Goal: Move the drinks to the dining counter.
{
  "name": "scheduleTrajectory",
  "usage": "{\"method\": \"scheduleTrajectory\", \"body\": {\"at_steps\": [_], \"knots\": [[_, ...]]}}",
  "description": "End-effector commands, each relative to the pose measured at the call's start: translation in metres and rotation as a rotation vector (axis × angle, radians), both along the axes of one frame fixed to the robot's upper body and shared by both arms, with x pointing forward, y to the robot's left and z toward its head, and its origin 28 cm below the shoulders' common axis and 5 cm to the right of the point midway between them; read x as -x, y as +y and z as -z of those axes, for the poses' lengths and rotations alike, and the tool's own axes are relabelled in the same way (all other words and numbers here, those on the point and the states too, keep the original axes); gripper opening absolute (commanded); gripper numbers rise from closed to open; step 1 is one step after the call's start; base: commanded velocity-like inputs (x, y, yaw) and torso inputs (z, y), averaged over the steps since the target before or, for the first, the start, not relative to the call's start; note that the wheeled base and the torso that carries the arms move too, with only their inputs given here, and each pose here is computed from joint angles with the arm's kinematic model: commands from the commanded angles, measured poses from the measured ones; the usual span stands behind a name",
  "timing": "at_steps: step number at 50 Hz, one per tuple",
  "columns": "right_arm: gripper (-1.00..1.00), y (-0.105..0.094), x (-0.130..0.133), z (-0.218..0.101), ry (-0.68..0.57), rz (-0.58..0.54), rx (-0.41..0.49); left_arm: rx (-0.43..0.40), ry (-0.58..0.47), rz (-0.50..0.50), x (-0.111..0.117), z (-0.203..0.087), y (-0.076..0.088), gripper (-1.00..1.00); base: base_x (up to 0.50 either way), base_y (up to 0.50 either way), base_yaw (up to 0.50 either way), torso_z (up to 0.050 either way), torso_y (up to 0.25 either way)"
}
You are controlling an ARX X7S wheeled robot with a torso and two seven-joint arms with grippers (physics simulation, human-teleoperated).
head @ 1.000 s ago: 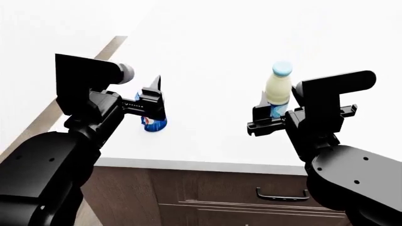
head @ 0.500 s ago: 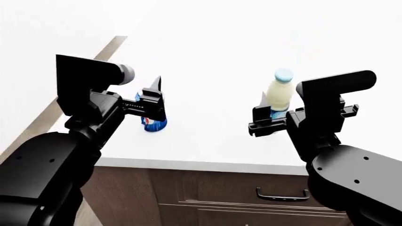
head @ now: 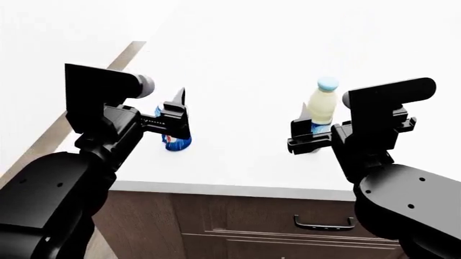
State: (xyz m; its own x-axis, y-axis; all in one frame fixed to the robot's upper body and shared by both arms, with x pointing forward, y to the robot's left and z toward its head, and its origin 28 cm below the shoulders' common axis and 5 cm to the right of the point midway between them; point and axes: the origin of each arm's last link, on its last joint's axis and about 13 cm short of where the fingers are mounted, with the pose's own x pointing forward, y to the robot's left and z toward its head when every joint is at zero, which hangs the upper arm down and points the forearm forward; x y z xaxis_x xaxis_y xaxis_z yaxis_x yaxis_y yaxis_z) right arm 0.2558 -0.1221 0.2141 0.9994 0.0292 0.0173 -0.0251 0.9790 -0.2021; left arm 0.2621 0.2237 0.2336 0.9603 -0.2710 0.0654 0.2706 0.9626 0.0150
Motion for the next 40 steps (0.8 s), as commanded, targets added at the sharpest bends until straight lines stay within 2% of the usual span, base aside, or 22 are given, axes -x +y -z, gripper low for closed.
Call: {"method": "scheduleTrajectory", "body": {"at_steps": [1, 16, 40], "knots": [[1.00, 0.000, 0.002, -0.002, -0.008, -0.003, -0.002, 0.001, 0.000, -0.001, 0.000, 0.001, 0.000, 1.00, 0.00, 0.00, 0.00, 0.000, 0.000], [1.00, -0.001, 0.021, -0.031, -0.105, -0.005, -0.005, 0.001, -0.004, 0.002, 0.002, -0.001, 0.000, 1.00, 0.00, 0.00, 0.00, 0.000, 0.000], [1.00, 0.003, 0.042, -0.062, -0.256, -0.004, -0.023, 0.003, -0.037, 0.010, 0.008, -0.010, -0.003, 1.00, 0.00, 0.00, 0.00, 0.000, 0.000]]}}
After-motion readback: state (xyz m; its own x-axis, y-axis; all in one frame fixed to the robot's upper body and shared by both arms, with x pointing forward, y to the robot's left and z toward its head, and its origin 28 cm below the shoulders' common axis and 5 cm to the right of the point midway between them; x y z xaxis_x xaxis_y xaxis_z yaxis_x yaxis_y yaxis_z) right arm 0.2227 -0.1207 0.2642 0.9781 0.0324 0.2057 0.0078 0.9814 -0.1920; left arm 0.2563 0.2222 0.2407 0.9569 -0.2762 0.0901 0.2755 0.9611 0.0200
